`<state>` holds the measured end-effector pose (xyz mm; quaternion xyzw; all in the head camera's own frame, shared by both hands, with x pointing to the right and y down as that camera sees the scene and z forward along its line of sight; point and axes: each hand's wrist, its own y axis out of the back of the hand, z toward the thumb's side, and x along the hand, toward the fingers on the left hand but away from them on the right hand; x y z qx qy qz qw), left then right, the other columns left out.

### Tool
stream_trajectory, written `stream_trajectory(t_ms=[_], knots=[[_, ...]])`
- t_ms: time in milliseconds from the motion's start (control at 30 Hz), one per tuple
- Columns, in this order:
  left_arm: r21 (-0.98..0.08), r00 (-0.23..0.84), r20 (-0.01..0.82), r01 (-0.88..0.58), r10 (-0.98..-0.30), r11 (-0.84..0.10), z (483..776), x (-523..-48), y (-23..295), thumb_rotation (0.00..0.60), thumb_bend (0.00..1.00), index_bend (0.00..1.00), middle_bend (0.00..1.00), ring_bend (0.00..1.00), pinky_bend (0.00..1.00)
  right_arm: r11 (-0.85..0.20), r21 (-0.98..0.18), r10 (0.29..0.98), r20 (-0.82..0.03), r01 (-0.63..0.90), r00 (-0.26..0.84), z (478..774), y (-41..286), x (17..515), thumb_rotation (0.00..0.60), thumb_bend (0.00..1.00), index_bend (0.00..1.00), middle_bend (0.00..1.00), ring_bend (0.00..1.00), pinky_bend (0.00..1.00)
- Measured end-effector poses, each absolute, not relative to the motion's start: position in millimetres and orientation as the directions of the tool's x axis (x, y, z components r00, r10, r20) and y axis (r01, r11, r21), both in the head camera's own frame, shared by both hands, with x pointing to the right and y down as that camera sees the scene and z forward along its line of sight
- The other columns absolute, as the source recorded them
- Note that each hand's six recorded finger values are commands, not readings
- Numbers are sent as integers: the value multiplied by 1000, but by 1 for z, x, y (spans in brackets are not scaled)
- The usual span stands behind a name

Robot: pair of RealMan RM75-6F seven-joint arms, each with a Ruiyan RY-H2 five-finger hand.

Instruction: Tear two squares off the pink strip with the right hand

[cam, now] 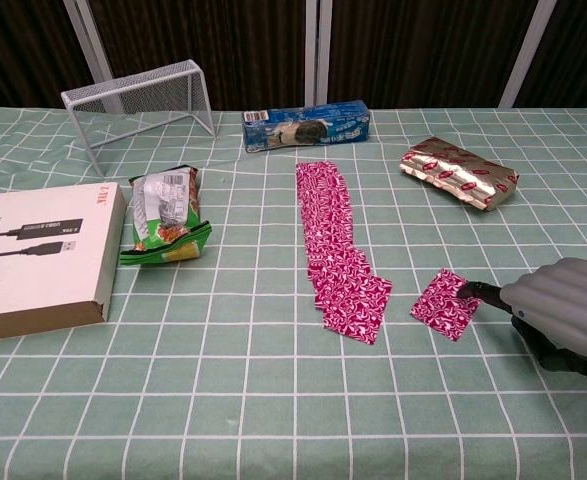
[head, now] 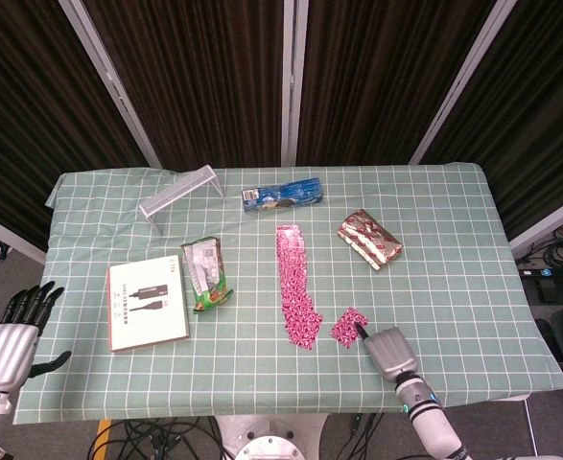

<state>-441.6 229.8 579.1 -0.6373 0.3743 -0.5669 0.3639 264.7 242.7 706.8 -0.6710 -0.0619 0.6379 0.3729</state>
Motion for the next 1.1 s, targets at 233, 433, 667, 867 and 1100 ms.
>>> stream_trajectory(t_ms=[233, 433, 667, 867, 1100], knots=[[-889, 77, 448, -64, -891, -453, 579, -441, 229, 600, 146, 20, 0, 0, 71, -723, -580, 568, -808, -375, 155, 705, 237, 275, 600, 1000, 104, 841, 781, 692], [-890, 79, 446, -62, -892, -451, 578, -440, 228, 600, 146, 20, 0, 0, 71, -717, -597, 573, -799, -360, 184, 699, 238, 268, 600, 1000, 104, 842, 780, 692], [-889, 84, 449, -60, -890, -454, 579, -439, 227, 600, 147, 20, 0, 0, 71, -725, -579, 535, -815, -373, 223, 696, 252, 255, 600, 1000, 130, 842, 781, 692], [-888, 80, 451, -59, -889, -456, 579, -440, 226, 600, 146, 20, 0, 0, 71, -736, -559, 521, -828, -382, 208, 702, 251, 256, 600, 1000, 136, 842, 781, 692], [-888, 77, 452, -55, -889, -456, 577, -442, 226, 600, 146, 20, 0, 0, 71, -734, -558, 533, -826, -387, 181, 709, 241, 259, 600, 1000, 137, 842, 781, 692]])
